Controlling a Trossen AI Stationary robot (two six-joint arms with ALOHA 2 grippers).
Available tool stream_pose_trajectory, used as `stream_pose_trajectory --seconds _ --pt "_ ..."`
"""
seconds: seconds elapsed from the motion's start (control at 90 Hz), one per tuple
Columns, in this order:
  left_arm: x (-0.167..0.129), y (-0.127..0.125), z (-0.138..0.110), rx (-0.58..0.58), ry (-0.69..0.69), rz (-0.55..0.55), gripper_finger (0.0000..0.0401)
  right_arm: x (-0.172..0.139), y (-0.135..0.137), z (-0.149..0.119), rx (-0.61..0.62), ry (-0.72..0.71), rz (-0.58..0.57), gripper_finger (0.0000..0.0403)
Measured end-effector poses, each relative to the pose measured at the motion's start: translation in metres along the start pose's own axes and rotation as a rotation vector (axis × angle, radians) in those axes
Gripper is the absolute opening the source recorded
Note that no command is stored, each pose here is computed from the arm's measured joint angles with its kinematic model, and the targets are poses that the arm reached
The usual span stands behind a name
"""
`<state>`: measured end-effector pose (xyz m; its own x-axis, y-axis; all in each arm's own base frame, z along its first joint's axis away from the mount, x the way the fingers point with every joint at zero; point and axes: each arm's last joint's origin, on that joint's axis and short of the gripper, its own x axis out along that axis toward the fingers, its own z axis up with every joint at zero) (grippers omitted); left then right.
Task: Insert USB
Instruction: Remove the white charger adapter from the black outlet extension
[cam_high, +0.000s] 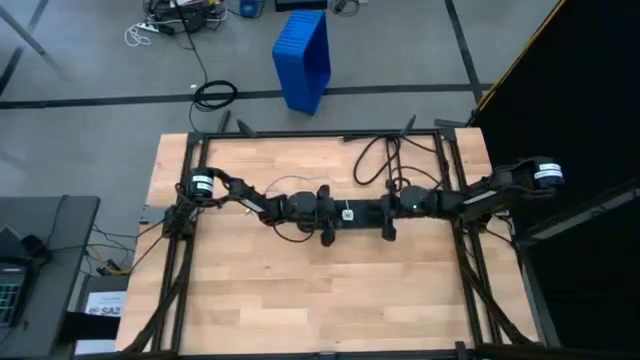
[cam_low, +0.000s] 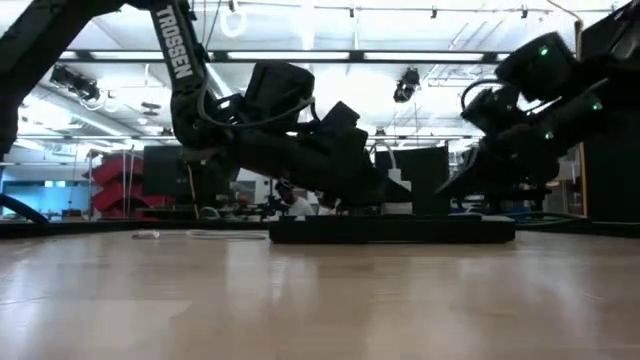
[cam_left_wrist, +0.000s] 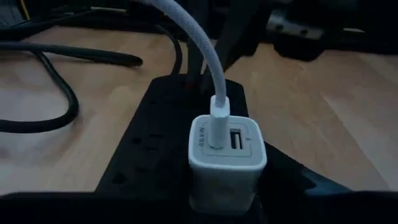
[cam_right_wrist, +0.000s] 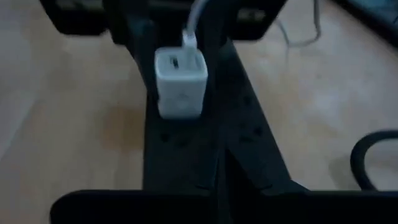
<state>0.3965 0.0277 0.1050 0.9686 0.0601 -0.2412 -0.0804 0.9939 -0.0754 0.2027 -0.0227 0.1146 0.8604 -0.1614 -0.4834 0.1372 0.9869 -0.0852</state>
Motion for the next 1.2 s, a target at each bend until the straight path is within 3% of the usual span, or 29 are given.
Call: stream_pose_trajectory --seconds 0.433,1.2 --pt "-0.001 -0.002 0.001 0.037 -0.028 0.04 0.0127 0.036 -0.007 -0.004 0.049 0.08 -0.006 0.0" --pt "-0.002 -0.01 0.008 0.055 -0.065 0.049 0.0127 0.036 -0.009 -0.005 0.1 0.075 0.024 0.0"
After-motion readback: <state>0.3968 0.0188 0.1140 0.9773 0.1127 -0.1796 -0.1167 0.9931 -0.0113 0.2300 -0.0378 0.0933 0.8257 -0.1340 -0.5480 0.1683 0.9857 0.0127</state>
